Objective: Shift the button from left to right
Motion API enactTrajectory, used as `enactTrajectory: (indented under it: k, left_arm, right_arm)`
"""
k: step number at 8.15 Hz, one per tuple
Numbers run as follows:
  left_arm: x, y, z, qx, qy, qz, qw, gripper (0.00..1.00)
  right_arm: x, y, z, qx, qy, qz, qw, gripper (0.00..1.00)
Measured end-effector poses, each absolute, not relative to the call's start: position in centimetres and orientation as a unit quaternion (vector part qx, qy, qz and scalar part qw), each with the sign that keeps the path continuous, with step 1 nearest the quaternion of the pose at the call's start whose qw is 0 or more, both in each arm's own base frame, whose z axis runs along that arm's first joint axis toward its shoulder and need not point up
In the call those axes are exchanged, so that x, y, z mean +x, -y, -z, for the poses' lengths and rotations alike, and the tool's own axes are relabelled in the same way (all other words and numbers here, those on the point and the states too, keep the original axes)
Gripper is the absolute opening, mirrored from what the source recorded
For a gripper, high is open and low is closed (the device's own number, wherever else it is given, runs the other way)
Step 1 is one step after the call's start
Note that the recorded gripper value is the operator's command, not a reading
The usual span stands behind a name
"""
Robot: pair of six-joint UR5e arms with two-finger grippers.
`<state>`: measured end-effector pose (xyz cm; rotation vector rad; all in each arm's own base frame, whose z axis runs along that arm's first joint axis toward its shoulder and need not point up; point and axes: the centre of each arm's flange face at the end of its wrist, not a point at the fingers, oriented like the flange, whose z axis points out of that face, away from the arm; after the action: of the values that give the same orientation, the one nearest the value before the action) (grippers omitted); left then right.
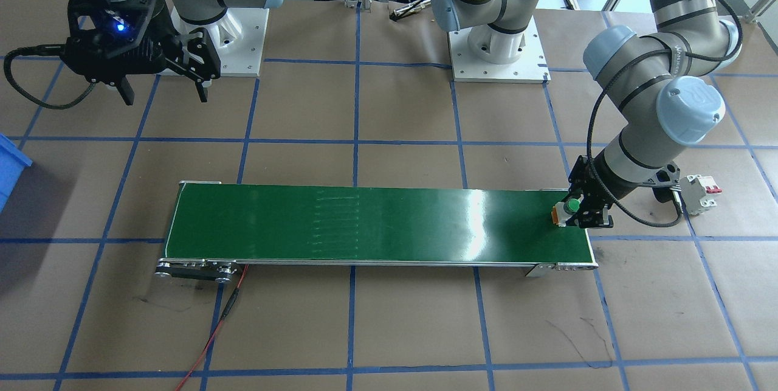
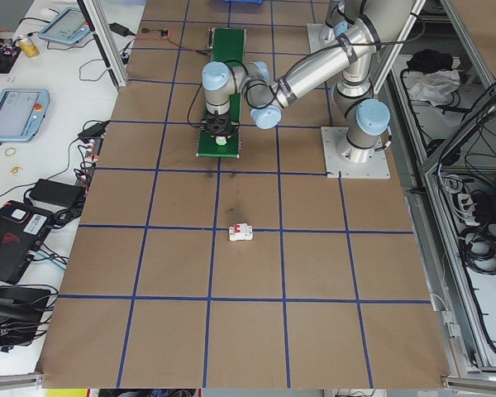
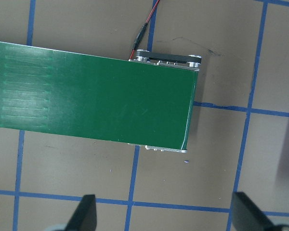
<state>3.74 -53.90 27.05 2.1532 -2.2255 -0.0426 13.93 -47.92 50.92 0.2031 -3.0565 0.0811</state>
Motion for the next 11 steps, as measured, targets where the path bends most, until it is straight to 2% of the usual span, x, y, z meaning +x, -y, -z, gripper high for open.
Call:
enactTrajectory:
  k: [6,9,11]
  left_arm:
    - [3.7,53.9,-27.1,0.681,0.732,0.01,0.02,1.0]
    - [2.6,54.0,-28.2,0.594,0.804,-0.004,0.028,1.0]
    - [1.3,53.9,-28.1,0.52,0.854,0.001,0.024,1.0]
  right_arm:
    - [13.9,47.9,-50.9,0.067,0.997,-0.026,0.038,1.0]
    - [14.1,48.3,-48.9,0.068,0.997,-0.014,0.021,1.0]
    - [13.4,49.3,-46.5,0.057,0.998,-0.008,0.01,1.0]
